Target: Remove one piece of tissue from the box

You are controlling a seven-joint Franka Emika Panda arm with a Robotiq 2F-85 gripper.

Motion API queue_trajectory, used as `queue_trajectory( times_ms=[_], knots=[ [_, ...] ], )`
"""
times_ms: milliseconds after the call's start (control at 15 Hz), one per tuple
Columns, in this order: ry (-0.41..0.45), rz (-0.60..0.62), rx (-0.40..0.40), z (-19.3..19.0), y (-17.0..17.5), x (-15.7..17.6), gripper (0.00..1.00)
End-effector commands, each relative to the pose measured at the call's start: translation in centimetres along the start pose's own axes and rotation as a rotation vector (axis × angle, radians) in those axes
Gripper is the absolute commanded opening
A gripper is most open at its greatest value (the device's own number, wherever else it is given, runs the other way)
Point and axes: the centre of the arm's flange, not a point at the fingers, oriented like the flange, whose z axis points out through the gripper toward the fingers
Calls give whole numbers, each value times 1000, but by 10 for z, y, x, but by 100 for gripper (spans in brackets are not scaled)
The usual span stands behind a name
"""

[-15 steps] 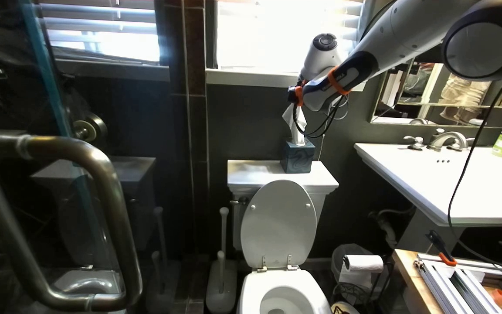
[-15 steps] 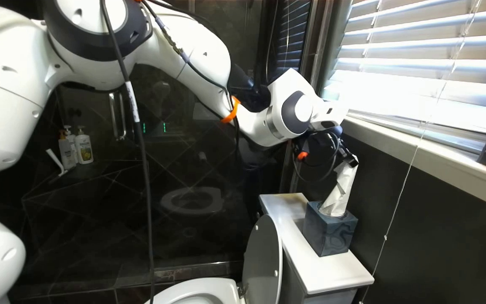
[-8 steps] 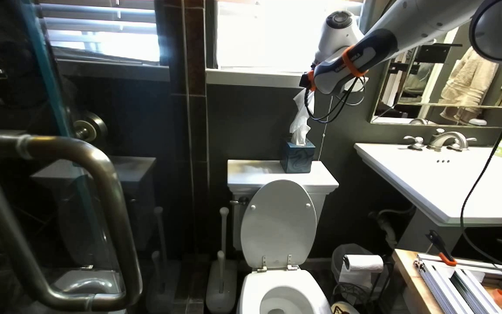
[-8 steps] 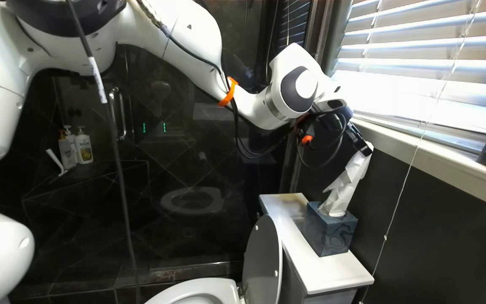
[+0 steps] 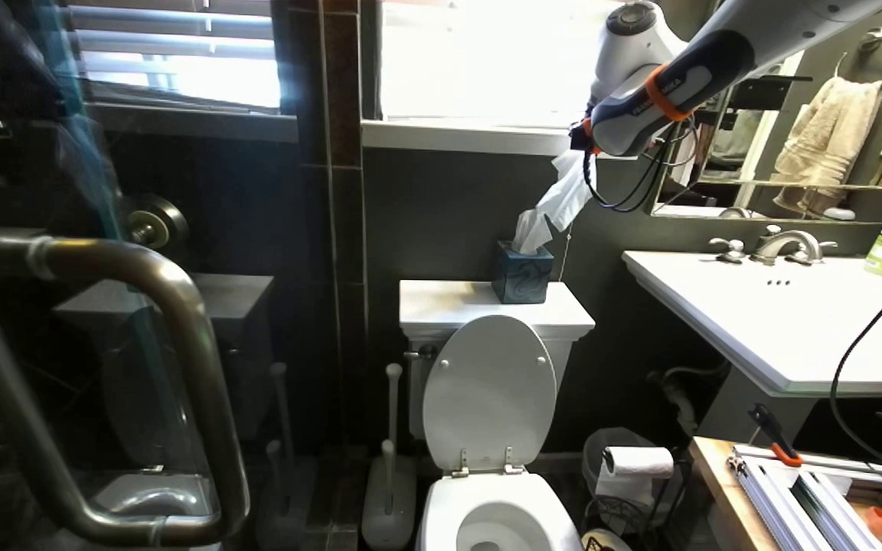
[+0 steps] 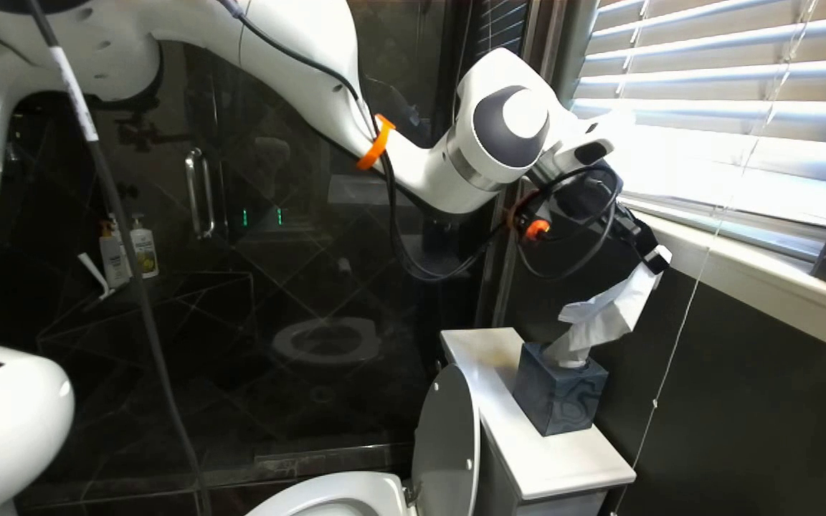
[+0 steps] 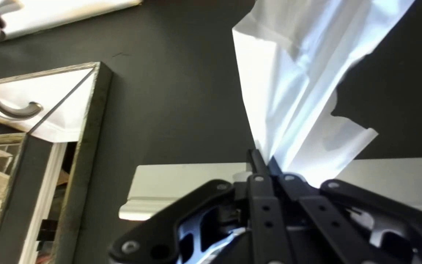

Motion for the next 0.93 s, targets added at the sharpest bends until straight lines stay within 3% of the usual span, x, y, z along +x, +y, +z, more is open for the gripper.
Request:
queue_trajectory(
  times_ms=[0,600,867],
  knots=[
    [22,-54,-83,-8,48,-9,0],
    [63,-156,-340,29,138,-35,0],
    [28,-241,-427,51,160,-61,0]
  ],
)
